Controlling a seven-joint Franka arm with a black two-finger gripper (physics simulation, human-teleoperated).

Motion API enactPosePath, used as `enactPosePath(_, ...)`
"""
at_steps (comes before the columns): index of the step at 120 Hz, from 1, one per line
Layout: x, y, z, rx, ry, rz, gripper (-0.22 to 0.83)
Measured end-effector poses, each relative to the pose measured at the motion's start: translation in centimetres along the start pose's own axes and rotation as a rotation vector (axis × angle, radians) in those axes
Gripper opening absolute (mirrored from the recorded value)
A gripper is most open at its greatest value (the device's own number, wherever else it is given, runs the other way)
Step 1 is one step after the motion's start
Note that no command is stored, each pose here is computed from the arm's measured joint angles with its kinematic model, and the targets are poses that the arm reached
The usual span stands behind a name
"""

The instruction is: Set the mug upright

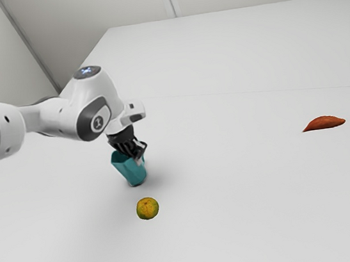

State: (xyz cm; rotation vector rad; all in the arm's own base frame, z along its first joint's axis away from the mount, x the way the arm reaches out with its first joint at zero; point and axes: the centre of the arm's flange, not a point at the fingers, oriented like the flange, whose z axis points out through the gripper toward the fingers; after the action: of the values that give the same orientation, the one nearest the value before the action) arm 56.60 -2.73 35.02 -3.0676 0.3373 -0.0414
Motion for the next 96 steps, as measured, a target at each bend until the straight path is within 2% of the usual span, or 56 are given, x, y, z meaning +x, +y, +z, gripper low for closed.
enactPosePath(7,0.1,0.2,0.1,0.001,0.005,-0.014,-0.16)
enactPosePath(11,0.2,0.3,0.1,-0.001,0.008,-0.022,-0.13)
enactPosePath(31,0.3,0.6,-0.1,-0.010,0.020,-0.054,0.23)
enactPosePath(47,0.4,0.6,-0.6,-0.009,0.033,-0.072,0.41)
enactPosePath(72,0.5,1.9,-4.4,0.001,0.078,-0.070,0.54)
enactPosePath(96,3.5,0.9,-14.7,-0.013,0.129,-0.106,0.59)
